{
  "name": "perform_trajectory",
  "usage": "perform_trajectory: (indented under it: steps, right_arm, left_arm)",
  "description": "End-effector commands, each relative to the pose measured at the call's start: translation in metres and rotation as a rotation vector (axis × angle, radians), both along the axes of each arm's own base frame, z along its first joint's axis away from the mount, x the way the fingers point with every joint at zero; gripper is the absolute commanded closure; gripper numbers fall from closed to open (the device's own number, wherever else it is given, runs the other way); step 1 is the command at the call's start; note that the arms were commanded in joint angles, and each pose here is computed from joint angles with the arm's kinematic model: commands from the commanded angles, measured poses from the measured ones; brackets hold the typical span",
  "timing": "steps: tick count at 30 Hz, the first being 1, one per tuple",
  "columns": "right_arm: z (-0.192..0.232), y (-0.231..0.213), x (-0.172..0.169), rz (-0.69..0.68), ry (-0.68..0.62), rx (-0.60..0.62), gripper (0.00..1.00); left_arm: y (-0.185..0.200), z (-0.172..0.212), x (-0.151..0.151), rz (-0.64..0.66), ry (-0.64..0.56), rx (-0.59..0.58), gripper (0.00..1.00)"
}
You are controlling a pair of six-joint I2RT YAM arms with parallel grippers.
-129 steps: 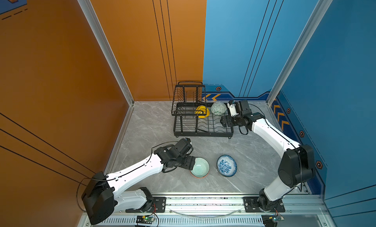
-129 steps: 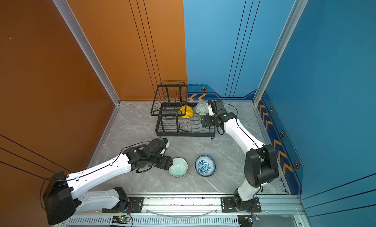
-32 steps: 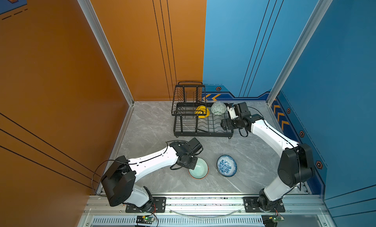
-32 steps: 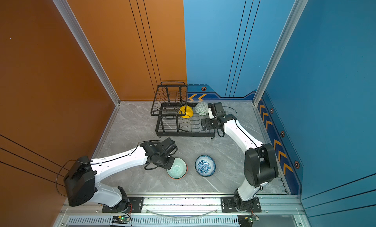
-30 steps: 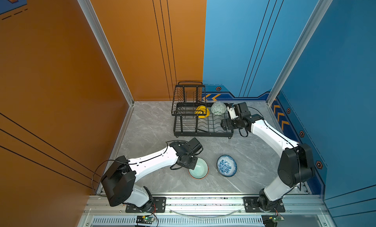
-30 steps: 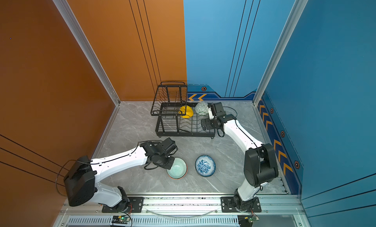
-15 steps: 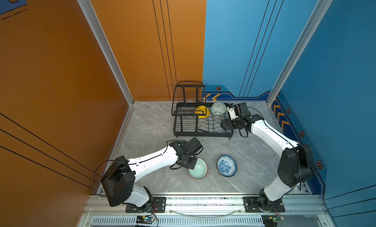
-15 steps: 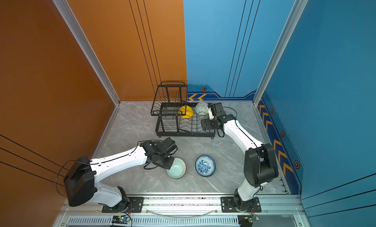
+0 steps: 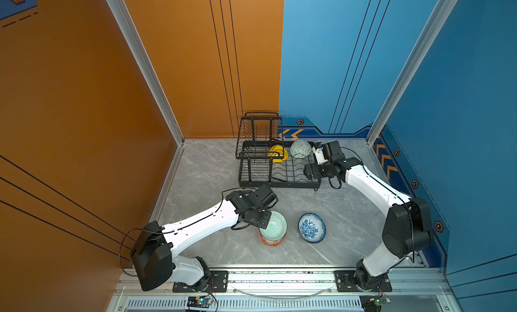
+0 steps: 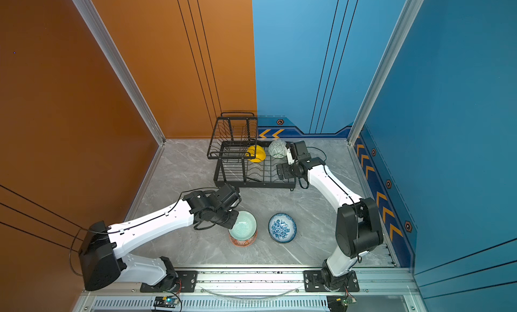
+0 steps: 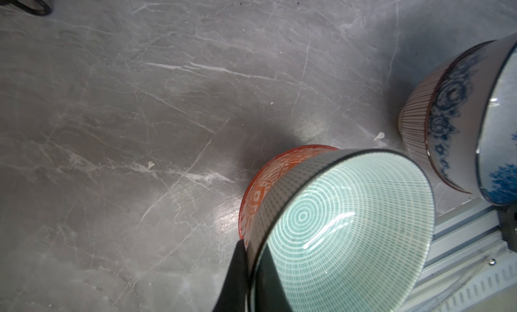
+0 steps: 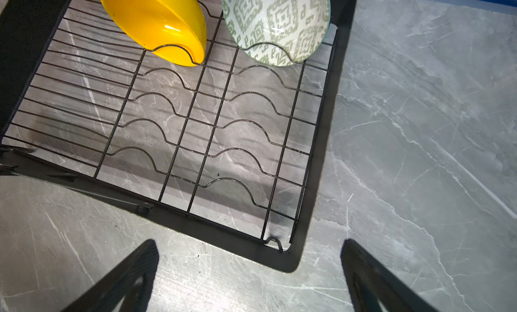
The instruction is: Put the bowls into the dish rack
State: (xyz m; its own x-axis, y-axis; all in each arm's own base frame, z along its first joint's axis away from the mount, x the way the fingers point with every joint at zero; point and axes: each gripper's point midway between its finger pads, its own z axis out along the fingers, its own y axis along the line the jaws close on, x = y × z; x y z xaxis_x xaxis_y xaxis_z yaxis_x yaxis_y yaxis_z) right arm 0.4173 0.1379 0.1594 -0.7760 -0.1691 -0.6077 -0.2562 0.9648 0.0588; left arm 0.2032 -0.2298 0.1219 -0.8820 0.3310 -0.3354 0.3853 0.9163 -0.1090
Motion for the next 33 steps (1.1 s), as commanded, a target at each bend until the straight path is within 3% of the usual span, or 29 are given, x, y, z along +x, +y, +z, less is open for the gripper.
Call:
perform_trajectory:
  steps: [1,10,21,27,33]
  right_arm:
    - [0.01,0.0,-0.006,0.004,-0.011,0.017,0.0]
    - [0.019,0.003,-0.007,0.016,-0.026,0.041,0.0]
    - [0.069,0.007,-0.013,0.006,-0.133,0.2,0.0]
    - [0.085,0.022,-0.035,0.04,-0.13,0.313,0.0]
    - [0.092,0.037,-0.066,0.089,-0.114,0.323,0.0]
  left_arm:
    - [-0.005,0.026,0.006,-0.014,-0.07,-0.028,1.0]
    - [-0.005,0.059,0.029,0.009,-0.207,-0.044,1.0]
    - [-0.047,0.096,0.078,-0.024,-0.413,-0.222,1.0]
    - [-0.06,0.093,0.101,-0.041,-0.479,-0.199,1.0]
    - [-0.064,0.101,0.121,-0.009,-0.535,-0.21,1.0]
